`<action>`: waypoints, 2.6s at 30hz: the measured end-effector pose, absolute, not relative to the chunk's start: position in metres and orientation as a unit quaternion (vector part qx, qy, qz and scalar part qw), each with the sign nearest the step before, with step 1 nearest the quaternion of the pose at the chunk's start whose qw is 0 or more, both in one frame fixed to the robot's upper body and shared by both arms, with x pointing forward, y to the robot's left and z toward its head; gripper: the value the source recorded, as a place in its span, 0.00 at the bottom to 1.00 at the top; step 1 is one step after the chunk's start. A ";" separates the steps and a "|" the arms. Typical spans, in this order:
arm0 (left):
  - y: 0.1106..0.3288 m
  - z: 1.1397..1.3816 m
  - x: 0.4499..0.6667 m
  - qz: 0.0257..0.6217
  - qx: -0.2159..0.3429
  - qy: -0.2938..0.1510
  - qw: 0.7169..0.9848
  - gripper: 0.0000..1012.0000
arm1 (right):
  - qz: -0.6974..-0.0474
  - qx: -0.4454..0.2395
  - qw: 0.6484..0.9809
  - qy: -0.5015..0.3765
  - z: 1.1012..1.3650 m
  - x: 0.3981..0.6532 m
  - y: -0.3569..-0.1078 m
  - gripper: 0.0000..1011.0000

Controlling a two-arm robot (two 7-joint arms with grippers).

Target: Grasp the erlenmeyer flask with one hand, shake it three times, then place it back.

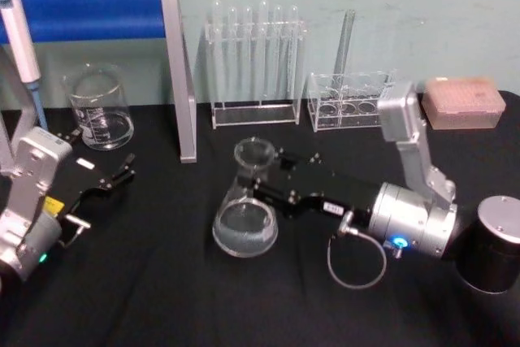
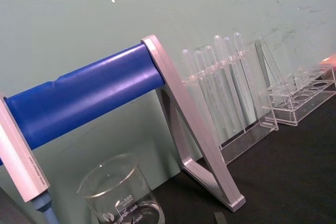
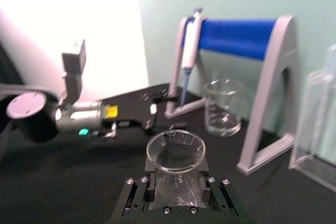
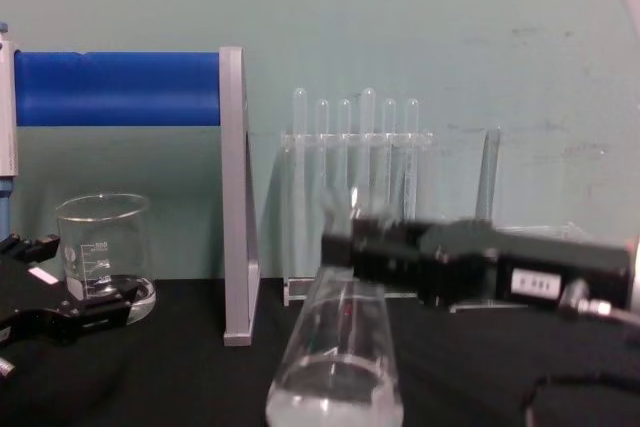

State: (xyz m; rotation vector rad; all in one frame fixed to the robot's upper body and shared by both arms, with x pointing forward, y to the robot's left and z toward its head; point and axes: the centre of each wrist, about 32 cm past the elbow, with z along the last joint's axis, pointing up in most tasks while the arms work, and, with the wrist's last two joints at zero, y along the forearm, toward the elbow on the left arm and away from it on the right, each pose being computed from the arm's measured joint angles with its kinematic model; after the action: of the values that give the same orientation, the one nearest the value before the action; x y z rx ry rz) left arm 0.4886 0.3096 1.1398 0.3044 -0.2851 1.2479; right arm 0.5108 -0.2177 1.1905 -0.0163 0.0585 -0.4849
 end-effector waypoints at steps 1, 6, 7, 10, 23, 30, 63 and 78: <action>0.310 1.140 0.489 0.580 0.141 -0.132 0.791 0.99 | -0.248 -0.006 0.969 0.026 1.193 0.509 -0.218 0.45; 0.310 1.140 0.489 0.580 0.141 -0.132 0.791 0.99 | -0.297 0.001 0.955 0.003 1.209 0.494 -0.221 0.45; 0.310 1.140 0.489 0.580 0.141 -0.132 0.791 0.99 | -0.306 0.001 0.952 0.000 1.211 0.492 -0.223 0.45; 0.310 1.140 0.489 0.580 0.141 -0.132 0.791 0.99 | -0.343 0.003 0.939 -0.007 1.218 0.481 -0.228 0.45; 0.310 1.140 0.489 0.580 0.142 -0.132 0.791 0.99 | -0.512 0.010 0.859 -0.003 1.225 0.443 -0.248 0.45; 0.310 1.140 0.489 0.580 0.141 -0.132 0.791 0.99 | -0.551 0.008 0.834 0.001 1.223 0.431 -0.249 0.45; 0.310 1.140 0.489 0.580 0.141 -0.132 0.791 0.99 | -0.279 -0.017 0.960 -0.020 1.224 0.471 -0.145 0.45; 0.310 1.140 0.489 0.580 0.141 -0.132 0.791 0.99 | -0.413 -0.010 0.911 -0.020 1.222 0.456 -0.184 0.45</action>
State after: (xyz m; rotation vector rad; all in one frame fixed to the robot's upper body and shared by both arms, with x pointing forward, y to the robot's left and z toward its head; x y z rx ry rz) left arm 0.4886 0.3096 1.1398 0.3044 -0.2851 1.2479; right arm 0.4557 -0.1840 1.2215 -0.0205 -0.0409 -0.8508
